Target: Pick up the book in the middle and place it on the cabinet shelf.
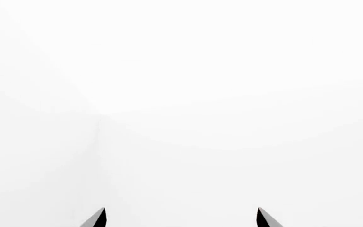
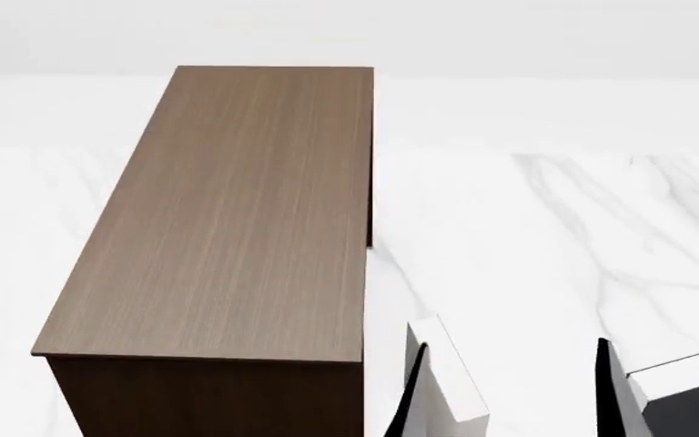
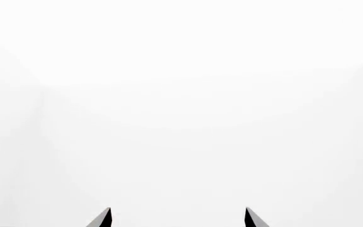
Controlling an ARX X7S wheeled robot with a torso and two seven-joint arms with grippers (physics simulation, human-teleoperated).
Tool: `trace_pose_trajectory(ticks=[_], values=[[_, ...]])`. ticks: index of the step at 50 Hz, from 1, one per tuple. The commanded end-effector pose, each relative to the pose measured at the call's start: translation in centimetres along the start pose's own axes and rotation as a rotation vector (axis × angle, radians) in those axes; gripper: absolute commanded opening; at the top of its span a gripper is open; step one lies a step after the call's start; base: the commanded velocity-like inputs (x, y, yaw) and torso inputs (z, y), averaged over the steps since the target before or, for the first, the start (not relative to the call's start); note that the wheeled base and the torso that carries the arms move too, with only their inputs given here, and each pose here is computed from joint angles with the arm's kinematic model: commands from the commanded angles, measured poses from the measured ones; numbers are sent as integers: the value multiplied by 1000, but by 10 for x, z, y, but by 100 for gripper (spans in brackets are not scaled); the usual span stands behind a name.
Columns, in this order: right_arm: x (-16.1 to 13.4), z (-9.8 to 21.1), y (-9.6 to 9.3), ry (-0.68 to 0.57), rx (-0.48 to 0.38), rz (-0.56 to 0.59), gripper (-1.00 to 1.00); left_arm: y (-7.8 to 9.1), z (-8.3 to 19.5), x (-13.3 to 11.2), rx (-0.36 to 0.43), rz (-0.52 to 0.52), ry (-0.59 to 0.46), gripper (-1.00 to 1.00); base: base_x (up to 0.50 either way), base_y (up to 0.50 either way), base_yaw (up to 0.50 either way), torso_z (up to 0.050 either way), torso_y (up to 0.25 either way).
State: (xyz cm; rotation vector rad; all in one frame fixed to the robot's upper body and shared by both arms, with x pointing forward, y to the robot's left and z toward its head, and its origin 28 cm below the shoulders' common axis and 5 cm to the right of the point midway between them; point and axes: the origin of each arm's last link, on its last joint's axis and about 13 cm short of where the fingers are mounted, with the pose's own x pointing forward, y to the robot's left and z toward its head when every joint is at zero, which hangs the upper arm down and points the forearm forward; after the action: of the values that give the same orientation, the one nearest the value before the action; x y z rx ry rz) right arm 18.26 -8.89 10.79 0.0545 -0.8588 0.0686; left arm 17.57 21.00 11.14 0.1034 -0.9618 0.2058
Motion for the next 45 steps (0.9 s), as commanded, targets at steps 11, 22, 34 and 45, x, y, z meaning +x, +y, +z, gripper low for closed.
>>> trace_pose_trajectory(ticks=[11,22,34,45], values=[[31,-4,-5,45,1,-134,100,0,0,-1,18,-14,-3,100,0,0,0,0,0],[53,-11,-11,76,-17,-245,100,0,0,-1,15,-15,3,100,0,0,0,0,0],[76,-29,-25,133,-119,-432,100,0,-2,-2,14,-22,16,100,0,0,0,0,0],[86,-38,-28,144,-181,-485,100,-1,-4,-2,9,-24,30,100,0,0,0,0,0]])
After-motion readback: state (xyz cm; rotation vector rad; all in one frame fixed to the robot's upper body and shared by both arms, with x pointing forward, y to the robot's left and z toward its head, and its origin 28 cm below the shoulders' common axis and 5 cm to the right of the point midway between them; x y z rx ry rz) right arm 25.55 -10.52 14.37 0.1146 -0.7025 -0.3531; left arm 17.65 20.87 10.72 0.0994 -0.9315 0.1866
